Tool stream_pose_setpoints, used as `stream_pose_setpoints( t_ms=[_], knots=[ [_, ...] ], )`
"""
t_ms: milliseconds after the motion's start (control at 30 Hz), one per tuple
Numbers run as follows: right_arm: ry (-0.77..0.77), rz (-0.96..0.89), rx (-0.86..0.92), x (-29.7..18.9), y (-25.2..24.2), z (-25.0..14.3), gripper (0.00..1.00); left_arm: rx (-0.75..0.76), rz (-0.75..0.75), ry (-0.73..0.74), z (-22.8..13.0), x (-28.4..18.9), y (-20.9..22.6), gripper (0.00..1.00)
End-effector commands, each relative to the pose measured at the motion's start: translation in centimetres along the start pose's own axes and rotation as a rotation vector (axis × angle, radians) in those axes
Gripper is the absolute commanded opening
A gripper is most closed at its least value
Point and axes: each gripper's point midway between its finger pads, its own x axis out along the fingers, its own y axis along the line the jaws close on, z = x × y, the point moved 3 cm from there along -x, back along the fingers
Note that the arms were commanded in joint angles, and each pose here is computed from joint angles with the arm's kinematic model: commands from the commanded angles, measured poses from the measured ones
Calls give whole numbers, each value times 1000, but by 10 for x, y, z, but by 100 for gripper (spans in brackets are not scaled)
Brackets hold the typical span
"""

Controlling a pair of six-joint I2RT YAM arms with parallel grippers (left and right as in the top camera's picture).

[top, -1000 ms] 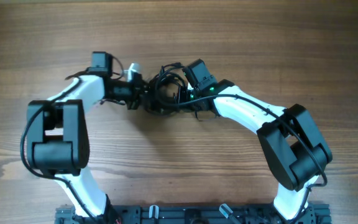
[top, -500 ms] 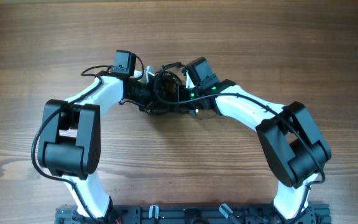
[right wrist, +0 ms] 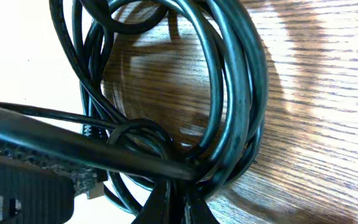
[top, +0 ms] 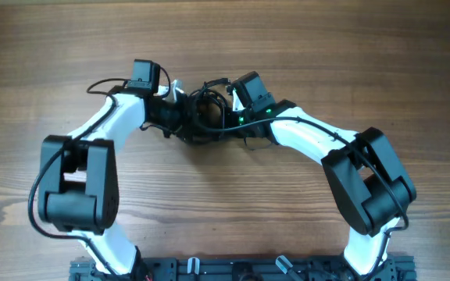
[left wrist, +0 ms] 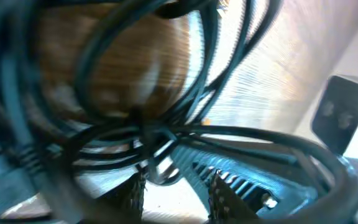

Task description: Untangle cables

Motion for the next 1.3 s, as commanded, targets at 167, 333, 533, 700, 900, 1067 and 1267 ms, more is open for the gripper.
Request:
stream_pose_setpoints(
  t_ms=[167,333,533,700,900,1067,1267],
  knots=[
    [36,-25,-6,10,-9,-11,4,-133,261,-150,1,11,11,42],
    [36,-25,-7,10,-9,-11,4,-133,273,-164,-4,27,2,41],
    [38,-25,-6,10,-10,-12,4,-148,297,-193,1,33,9,4],
    [51,-34,-29,10,-12,-15,4,-80,-23,-34,10,4,-6,4],
    [51,-35,-29,10,-12,-14,4,-20,-347,-33,32,-67,10,4],
    [52,-34,-89,10,-12,-14,4,10,-436,-46,31,-91,21,4],
    [57,-39,-104,10,-13,-16,4,69,-392,-43,27,-82,20,4]
  ],
)
